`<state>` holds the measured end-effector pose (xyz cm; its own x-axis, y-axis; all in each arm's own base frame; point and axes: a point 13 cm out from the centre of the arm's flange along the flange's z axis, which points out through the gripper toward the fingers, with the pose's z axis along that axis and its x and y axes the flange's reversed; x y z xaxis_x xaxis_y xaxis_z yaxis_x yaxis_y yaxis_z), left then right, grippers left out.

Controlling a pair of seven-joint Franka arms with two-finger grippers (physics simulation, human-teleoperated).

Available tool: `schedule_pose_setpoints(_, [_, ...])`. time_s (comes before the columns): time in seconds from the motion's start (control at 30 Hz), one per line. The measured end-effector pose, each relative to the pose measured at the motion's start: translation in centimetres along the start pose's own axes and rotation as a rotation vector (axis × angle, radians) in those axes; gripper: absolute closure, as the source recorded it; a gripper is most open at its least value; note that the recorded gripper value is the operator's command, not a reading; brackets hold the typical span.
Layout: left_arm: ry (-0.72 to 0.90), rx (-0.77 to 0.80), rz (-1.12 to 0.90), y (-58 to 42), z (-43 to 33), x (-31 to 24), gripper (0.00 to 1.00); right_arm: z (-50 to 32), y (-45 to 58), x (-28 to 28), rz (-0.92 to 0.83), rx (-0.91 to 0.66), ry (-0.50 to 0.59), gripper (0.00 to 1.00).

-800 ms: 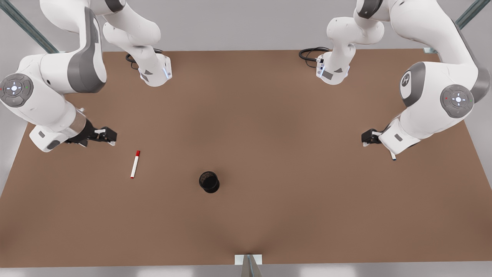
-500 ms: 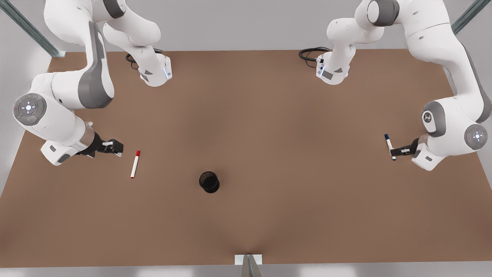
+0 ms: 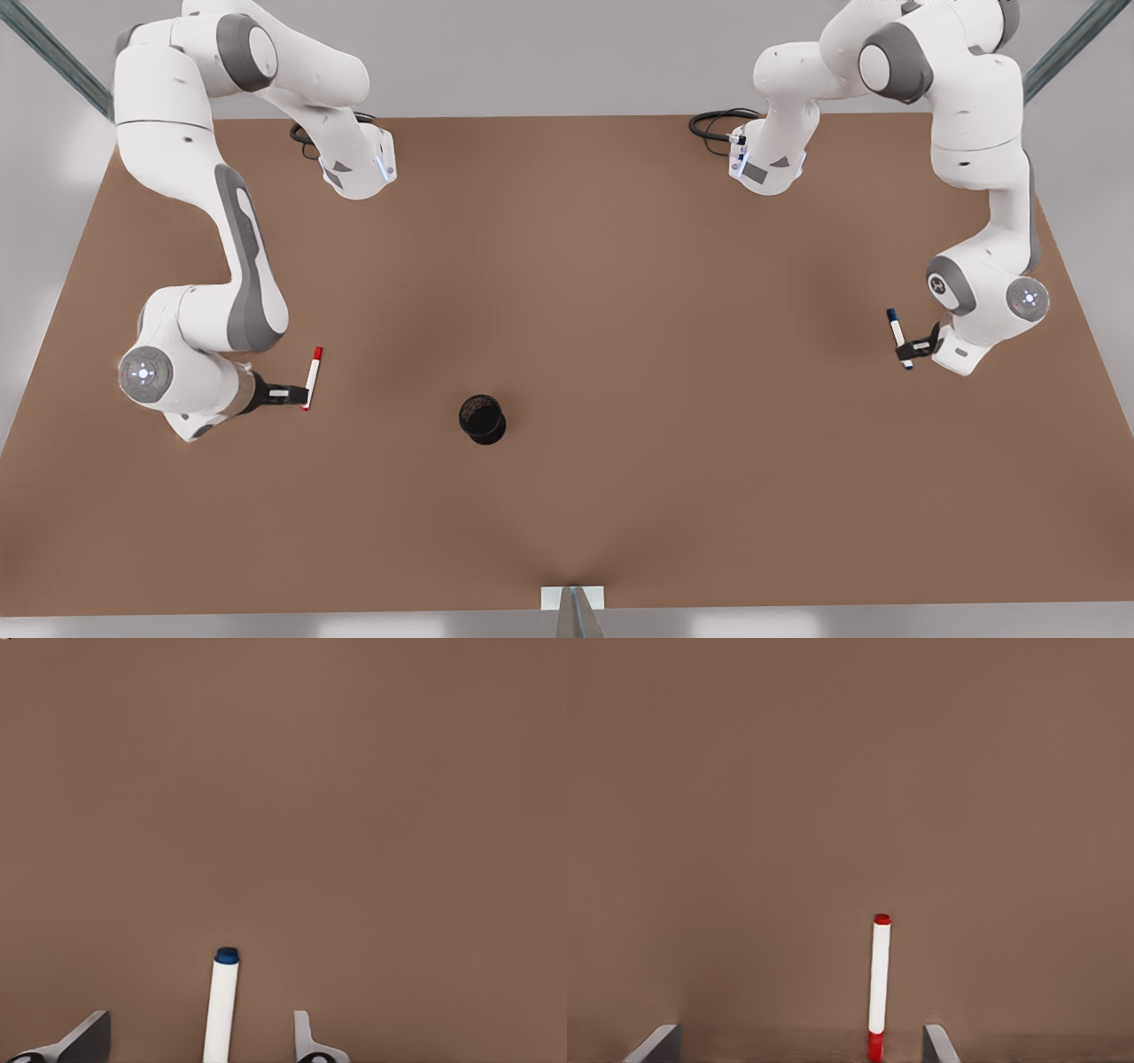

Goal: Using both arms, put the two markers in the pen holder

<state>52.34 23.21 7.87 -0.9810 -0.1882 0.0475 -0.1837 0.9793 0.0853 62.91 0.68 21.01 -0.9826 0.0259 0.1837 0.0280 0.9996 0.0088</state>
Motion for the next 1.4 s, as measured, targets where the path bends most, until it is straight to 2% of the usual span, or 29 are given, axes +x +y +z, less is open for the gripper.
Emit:
schedule_pose_setpoints(0.07, [-0.009,0.007,0.013,-0.5,0.9,-0.2,0.00,3.0,0.0,1.2,0.007,-0.002,0.029,0.00])
schedule_pose_setpoints(0.2, [-0.024,0.014,0.028,-0.8,2.0,-0.6,0.08,7.8,-2.4,0.2,0.065,-0.019,0.033,0.00])
schedule_pose_setpoints(0.37, [-0.022,0.020,0.044,-1.0,3.6,-0.7,0.24,11.7,-3.7,-1.1,0.105,-0.036,0.014,0.01])
schedule_pose_setpoints(0.4, [-0.024,0.021,0.047,-1.0,3.7,-0.8,0.27,12.2,-3.8,-1.4,0.103,-0.031,0.008,0.06])
schedule_pose_setpoints(0.47, [-0.024,0.021,0.053,-1.0,4.0,-0.8,0.29,13.5,-4.1,-1.8,0.101,-0.021,0.000,0.10])
schedule_pose_setpoints(0.53, [-0.024,0.021,0.061,-0.9,4.2,-0.8,0.35,14.3,-4.5,-2.1,0.104,-0.017,-0.008,0.13])
schedule_pose_setpoints(0.6, [-0.025,0.021,0.069,-0.9,4.2,-0.8,0.47,14.5,-4.7,-2.4,0.106,-0.014,-0.019,0.17])
schedule_pose_setpoints(0.63, [-0.027,0.020,0.074,-0.9,4.2,-0.9,0.51,14.5,-4.8,-2.4,0.106,-0.012,-0.023,0.17])
schedule_pose_setpoints(0.7, [-0.028,0.020,0.083,-0.9,4.2,-0.9,0.58,14.8,-4.7,-2.2,0.103,-0.008,-0.022,0.25])
schedule_pose_setpoints(0.93, [-0.033,0.017,0.110,-0.9,4.1,-1.1,0.74,15.6,-4.6,-1.3,0.095,0.002,-0.011,0.30])
schedule_pose_setpoints(0.97, [-0.033,0.016,0.113,-0.9,4.1,-1.1,0.77,15.6,-4.7,-1.4,0.095,0.002,-0.012,0.35])
schedule_pose_setpoints(1.07, [-0.036,0.012,0.119,-0.8,4.0,-1.2,0.79,15.7,-4.7,-1.3,0.094,0.004,-0.012,0.40])
schedule_pose_setpoints(1.13, [-0.057,0.010,0.125,-0.9,2.9,-2.0,0.79,15.9,-4.8,-1.3,0.093,0.006,-0.010,0.40])
schedule_pose_setpoints(1.4, [-0.117,0.038,0.229,-6.4,-8.7,-9.3,0.79,16.8,-4.6,-0.1,0.075,0.015,0.008,0.45])
